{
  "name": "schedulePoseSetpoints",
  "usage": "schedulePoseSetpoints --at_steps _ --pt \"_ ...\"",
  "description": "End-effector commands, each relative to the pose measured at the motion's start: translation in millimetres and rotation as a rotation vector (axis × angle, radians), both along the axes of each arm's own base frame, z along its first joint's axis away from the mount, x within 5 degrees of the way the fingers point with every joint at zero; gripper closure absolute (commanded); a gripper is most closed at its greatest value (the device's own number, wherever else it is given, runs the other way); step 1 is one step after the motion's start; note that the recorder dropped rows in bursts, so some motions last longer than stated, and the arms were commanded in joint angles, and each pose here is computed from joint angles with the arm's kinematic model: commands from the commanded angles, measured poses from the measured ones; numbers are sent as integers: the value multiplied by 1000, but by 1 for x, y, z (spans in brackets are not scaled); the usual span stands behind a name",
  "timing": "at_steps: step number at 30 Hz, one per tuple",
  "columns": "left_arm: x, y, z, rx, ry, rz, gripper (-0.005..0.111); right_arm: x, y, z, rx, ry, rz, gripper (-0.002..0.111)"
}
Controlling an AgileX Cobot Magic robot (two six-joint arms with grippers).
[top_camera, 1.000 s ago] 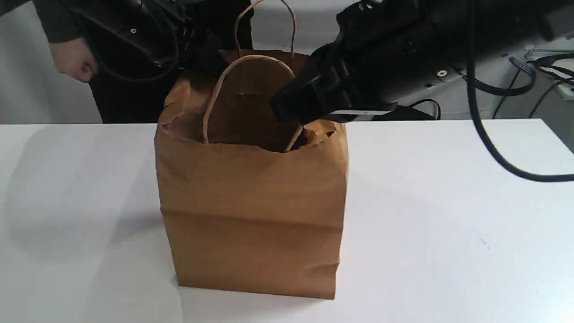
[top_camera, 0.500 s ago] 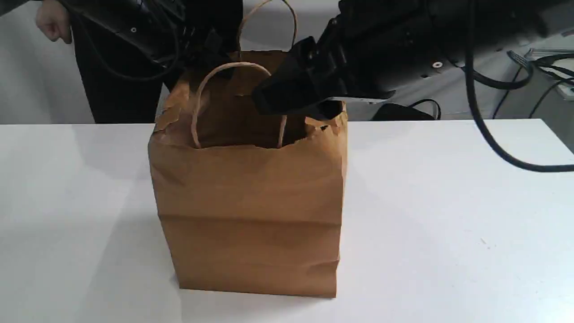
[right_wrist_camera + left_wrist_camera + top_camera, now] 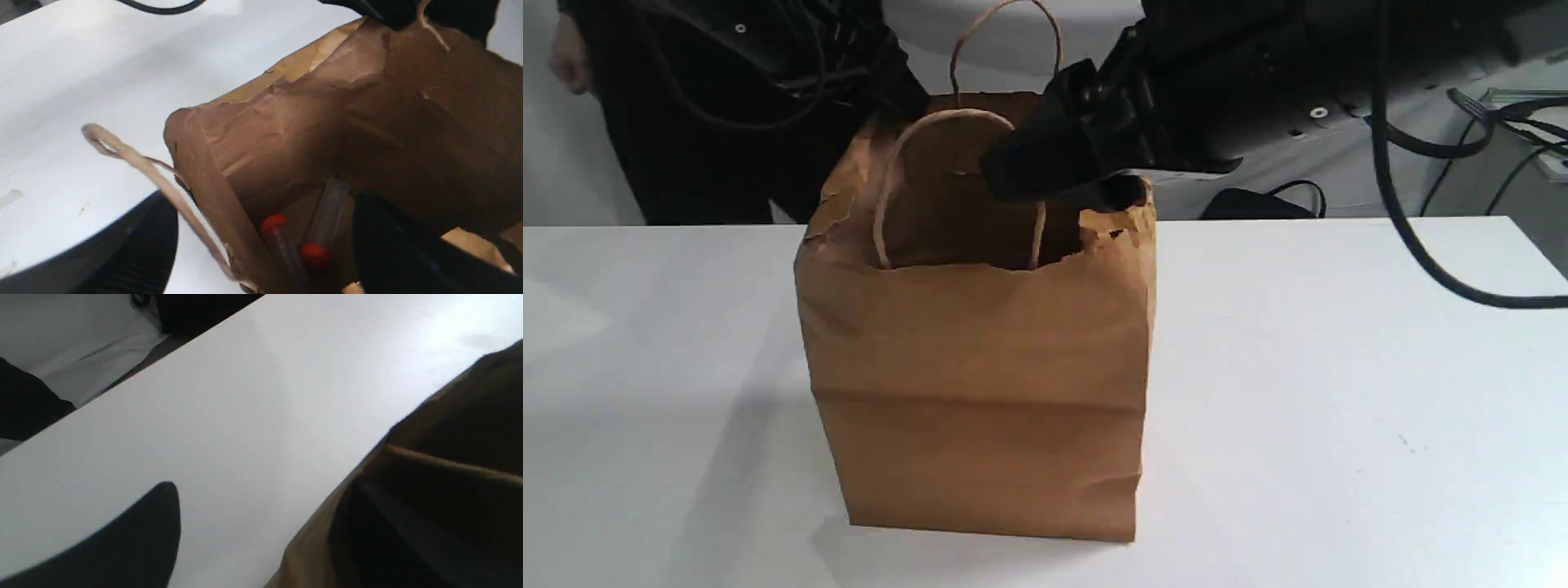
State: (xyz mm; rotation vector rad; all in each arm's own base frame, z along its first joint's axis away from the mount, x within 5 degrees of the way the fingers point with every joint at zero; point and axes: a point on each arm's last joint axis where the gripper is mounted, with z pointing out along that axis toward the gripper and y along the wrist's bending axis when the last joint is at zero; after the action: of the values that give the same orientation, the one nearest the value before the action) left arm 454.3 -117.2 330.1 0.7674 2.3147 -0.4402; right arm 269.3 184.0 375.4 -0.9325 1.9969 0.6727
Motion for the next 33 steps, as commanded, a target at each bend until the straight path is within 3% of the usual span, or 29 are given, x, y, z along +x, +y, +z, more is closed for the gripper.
schedulePoseSetpoints --at_steps 1,9,14,18,25,26,33 --pt "-9 3 16 14 -15 28 47 -8 -6 12 9 -57 -17 47" --pt "-26 10 28 82 48 38 47 -34 -21 37 -8 -139 5 47" --pt "-34 12 35 78 74 46 49 -49 -26 46 -13 -143 35 54" --pt "-39 14 45 88 49 51 63 -56 -29 48 -22 -127 57 73" --pt "-50 16 60 88 16 54 102 -60 -31 41 -85 -78 83 108" --pt "-52 17 61 88 16 54 107 -59 -32 41 -93 -77 72 108" --pt "-78 27 66 137 35 93 107 -58 -54 51 -179 -160 -140 108"
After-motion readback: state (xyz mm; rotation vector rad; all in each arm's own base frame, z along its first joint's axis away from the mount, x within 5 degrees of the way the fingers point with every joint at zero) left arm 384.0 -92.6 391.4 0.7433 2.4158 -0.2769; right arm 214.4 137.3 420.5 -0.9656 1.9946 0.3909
